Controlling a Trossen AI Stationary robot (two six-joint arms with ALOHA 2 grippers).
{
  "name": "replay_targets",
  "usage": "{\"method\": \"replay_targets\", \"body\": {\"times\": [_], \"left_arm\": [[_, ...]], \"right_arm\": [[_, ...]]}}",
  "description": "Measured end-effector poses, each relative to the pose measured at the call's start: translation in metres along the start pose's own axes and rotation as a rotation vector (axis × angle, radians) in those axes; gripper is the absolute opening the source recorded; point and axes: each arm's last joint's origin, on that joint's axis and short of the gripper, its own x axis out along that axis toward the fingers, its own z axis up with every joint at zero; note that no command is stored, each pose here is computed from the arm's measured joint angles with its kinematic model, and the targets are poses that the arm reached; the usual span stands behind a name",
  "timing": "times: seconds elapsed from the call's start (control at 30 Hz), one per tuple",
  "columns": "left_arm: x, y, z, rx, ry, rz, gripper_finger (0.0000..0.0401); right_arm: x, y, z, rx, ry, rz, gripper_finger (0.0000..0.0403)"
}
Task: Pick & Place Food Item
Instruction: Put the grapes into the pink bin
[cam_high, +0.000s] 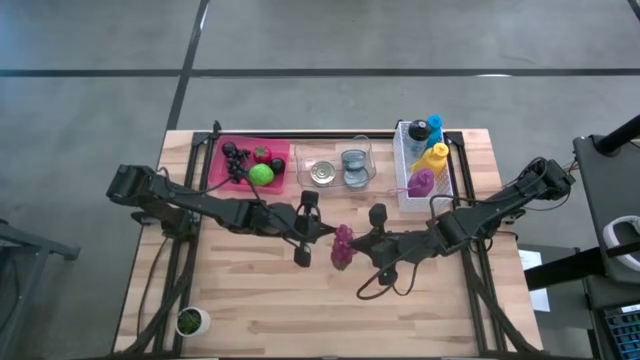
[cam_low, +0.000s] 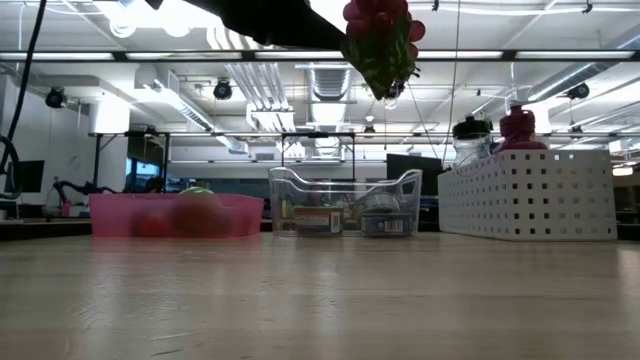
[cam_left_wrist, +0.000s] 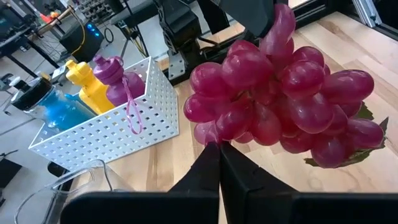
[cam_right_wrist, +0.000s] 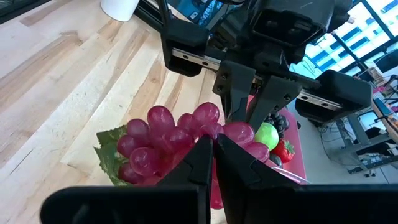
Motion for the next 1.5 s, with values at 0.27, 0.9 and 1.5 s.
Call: {"method": "replay_targets", "body": {"times": [0.27,0.9,1.5], "left_arm": [[-0.003,0.001,0.002,-0.010,-0.010,0.004,0.0000],[-0.004,0.004,0.000,-0.005,0.045,0.083,0.0000],[-0.049,0.029,-0.025,-0.197,0.428,0.646,0.0000]], "right_arm": [[0.000,0.000,0.000,0.000,0.000,0.000,0.0025],[0.000,0.000,0.000,0.015,0.004,-0.011,0.0176],[0.000,0.000,-0.001,0.022,0.011,-0.007,0.0203]]}}
